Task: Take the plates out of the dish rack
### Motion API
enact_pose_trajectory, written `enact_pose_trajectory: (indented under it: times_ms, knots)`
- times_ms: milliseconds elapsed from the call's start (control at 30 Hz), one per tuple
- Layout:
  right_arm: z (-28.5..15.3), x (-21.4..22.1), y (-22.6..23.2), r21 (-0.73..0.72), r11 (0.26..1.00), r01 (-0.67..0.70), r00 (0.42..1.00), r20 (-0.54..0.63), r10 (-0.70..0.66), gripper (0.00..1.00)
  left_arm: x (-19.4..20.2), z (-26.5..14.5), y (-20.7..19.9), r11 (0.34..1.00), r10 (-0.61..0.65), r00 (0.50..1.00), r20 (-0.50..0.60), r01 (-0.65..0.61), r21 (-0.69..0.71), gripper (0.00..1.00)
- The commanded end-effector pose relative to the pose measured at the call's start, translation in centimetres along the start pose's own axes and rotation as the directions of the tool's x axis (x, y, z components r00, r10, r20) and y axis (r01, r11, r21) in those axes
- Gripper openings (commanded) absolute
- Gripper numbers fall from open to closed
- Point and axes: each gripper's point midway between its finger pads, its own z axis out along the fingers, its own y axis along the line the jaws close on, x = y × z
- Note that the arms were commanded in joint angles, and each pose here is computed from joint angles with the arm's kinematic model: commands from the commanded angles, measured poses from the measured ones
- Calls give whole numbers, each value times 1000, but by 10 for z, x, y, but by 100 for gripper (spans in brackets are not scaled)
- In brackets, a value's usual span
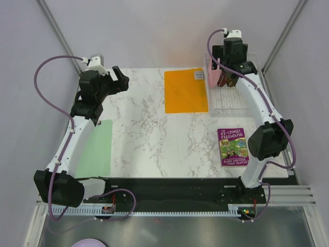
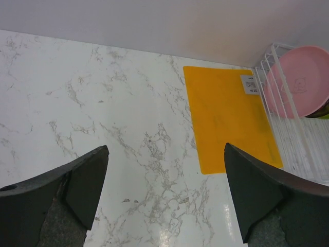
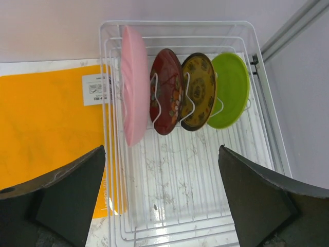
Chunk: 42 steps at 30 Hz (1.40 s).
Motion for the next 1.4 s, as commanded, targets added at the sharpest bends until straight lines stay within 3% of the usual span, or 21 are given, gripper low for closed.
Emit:
enact_pose_trajectory:
  times_ms: [0, 300, 567, 967, 1167, 1300, 1367]
  knots:
    - [-22, -43, 13, -41, 998, 39, 992, 122, -34, 98, -29, -4, -10, 999, -26, 996, 80, 23, 33, 100]
    - [9, -61, 13, 53, 998, 30, 993, 116, -36, 98, -31, 27, -5, 999, 45, 998, 47, -46, 16, 100]
    - [58, -25, 14, 170, 982, 86, 995, 34, -93, 98, -15, 38, 2, 1000, 17, 1000, 8, -17, -10, 100]
    - [113, 6, 18, 271, 949, 164, 985, 12, -174, 78, 29, 61, 20, 998, 24, 996, -88, -29, -54, 100]
    - [124, 23, 24, 257, 949, 182, 983, -16, -184, 51, 43, 68, 26, 997, 10, 994, -113, -17, -69, 100]
    - [121, 18, 28, 253, 948, 194, 980, 1, -201, 18, 47, 70, 27, 997, 0, 993, -120, -9, -76, 100]
    - [115, 8, 31, 274, 938, 214, 973, 22, -229, 13, 49, 69, 28, 997, -5, 992, -123, -5, -80, 100]
